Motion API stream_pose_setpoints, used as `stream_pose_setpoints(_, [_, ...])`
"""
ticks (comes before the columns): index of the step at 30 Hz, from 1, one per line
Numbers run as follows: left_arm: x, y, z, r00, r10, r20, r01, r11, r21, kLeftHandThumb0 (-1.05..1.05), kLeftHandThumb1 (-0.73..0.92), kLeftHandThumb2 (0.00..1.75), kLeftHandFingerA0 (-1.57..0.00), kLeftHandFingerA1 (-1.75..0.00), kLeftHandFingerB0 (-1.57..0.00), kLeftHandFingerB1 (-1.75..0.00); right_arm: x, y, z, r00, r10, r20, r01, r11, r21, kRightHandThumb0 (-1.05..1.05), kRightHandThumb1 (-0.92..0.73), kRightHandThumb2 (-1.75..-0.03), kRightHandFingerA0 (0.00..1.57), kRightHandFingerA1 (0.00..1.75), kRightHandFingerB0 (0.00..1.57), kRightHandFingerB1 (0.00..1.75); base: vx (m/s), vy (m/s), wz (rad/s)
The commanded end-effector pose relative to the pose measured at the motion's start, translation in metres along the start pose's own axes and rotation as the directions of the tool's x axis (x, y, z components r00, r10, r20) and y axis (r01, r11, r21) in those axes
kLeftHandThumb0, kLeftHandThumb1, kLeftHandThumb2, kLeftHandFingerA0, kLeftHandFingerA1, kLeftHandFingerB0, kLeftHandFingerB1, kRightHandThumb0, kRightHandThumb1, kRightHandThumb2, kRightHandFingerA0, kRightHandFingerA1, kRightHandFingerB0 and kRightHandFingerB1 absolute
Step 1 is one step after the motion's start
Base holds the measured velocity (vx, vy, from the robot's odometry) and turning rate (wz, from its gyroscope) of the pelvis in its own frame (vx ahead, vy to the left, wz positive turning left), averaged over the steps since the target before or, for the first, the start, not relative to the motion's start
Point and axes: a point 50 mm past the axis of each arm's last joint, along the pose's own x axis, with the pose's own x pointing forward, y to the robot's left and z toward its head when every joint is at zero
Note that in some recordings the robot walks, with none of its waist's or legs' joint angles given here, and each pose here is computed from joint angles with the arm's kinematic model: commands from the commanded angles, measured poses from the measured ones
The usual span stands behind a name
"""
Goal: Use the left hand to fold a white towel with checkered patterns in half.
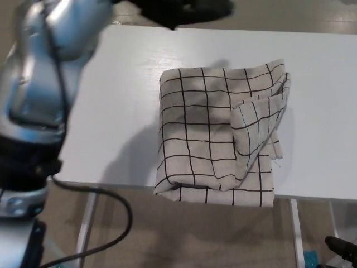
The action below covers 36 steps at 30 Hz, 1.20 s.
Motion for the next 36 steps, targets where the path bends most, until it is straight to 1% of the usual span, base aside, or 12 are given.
stream_pose_setpoints(1, [-0.142,0.046,0.002,0.995,-0.066,0.075,0.094,0.871,-0.483,-0.69,0.43,0.85,0.0,-0.18,-0.08,-0.38,-0.017,-0.014,-0.011,0.998,-0.018,-0.054,0.018,1.0,0.004,-0.42,-0.61,-0.58,0.59,0.65,0.57,0.5,0.0,0.0,0.0])
stream_pose_setpoints(6, [-0.175,0.043,0.003,0.999,-0.053,0.002,0.044,0.804,-0.593,-0.69,0.42,0.72,-0.11,-0.35,-0.19,-0.38,-0.016,-0.013,-0.009,0.998,-0.027,-0.053,0.029,0.999,0.028,-0.43,-0.62,-0.59,0.59,0.65,0.57,0.5,0.0,0.0,0.0])
stream_pose_setpoints(8, [-0.205,0.039,-0.003,0.995,-0.096,0.004,0.064,0.631,-0.773,-0.45,0.4,0.53,-0.45,-0.37,-0.49,-0.37,-0.011,-0.013,-0.003,0.999,-0.035,-0.037,0.036,0.999,0.027,-0.43,-0.62,-0.57,0.59,0.65,0.58,0.49,0.0,0.0,0.0])
stream_pose_setpoints(10, [-0.234,0.036,-0.009,0.981,-0.189,0.052,0.135,0.455,-0.88,-0.44,0.43,0.53,-0.53,-0.4,-0.55,-0.39,-0.005,-0.014,0.005,0.999,-0.034,-0.004,0.034,0.999,0.005,-0.43,-0.62,-0.58,0.59,0.66,0.59,0.49,0.0,0.0,0.0])
stream_pose_setpoints(15, [-0.256,0.028,-0.015,0.95,-0.306,0.069,0.175,0.335,-0.926,-0.44,0.45,0.54,-0.56,-0.41,-0.61,-0.41,-0.003,-0.019,0.008,0.999,-0.047,0.013,0.047,0.999,-0.013,-0.44,-0.63,-0.58,0.59,0.66,0.59,0.5,0.0,0.0,0.0])
stream_pose_setpoints(17, [-0.284,0.009,-0.022,0.884,-0.464,0.063,0.166,0.185,-0.969,-0.45,0.44,0.54,-0.57,-0.41,-0.66,-0.42,-0.009,-0.024,0.005,0.997,-0.07,0.013,0.07,0.997,-0.028,-0.45,-0.62,-0.59,0.58,0.61,0.59,0.49,0.0,0.0,0.0])
stream_pose_setpoints(19, [-0.298,-0.004,-0.025,0.841,-0.538,0.063,0.158,0.132,-0.979,-0.52,0.4,0.75,-0.51,-0.51,-0.62,-0.54,-0.013,-0.026,0.001,0.997,-0.081,-0.008,0.081,0.997,-0.015,-0.45,-0.62,-0.59,0.58,0.62,0.58,0.49,0.0,0.0,0.0])
stream_pose_setpoints(20, [-0.308,-0.014,-0.03,0.806,-0.589,0.055,0.147,0.108,-0.983,-0.47,0.46,0.55,-0.6,-0.42,-0.67,-0.43,-0.015,-0.026,-0.002,0.996,-0.082,-0.025,0.082,0.997,-0.006,-0.43,-0.62,-0.59,0.58,0.62,0.58,0.49,0.0,0.0,0.0])
stream_pose_setpoints(26, [-0.354,-0.058,-0.048,0.62,-0.784,-0.039,-0.037,0.02,-0.999,-0.5,0.39,0.53,-0.64,-0.44,-0.65,-0.41,-0.029,-0.023,-0.016,0.993,-0.071,-0.094,0.07,0.997,-0.007,-0.42,-0.62,-0.59,0.58,0.62,0.58,0.49,0.0,0.0,0.0])
stream_pose_setpoints(30, [-0.381,-0.089,-0.055,0.567,-0.821,-0.067,-0.204,-0.061,-0.977,-0.5,0.32,0.68,-0.61,-0.53,-0.53,-0.46,-0.036,-0.016,-0.025,0.989,-0.062,-0.133,0.061,0.998,-0.01,-0.42,-0.62,-0.58,0.58,0.62,0.58,0.49,0.0,0.0,0.0])
stream_pose_setpoints(31, [-0.384,-0.094,-0.056,0.559,-0.826,-0.067,-0.225,-0.073,-0.972,-0.46,0.36,0.52,-0.64,-0.44,-0.63,-0.41,-0.037,-0.016,-0.027,0.988,-0.061,-0.144,0.06,0.998,-0.012,-0.41,-0.62,-0.58,0.58,0.62,0.58,0.49,0.0,0.0,0.0])
stream_pose_setpoints(36, [-0.403,-0.115,-0.056,0.519,-0.851,-0.084,-0.297,-0.088,-0.951,-0.46,0.35,0.52,-0.66,-0.44,-0.63,-0.41,-0.038,-0.017,-0.033,0.985,-0.059,-0.162,0.053,0.998,-0.042,-0.41,-0.62,-0.58,0.6,0.63,0.58,0.49,0.0,0.0,0.0])
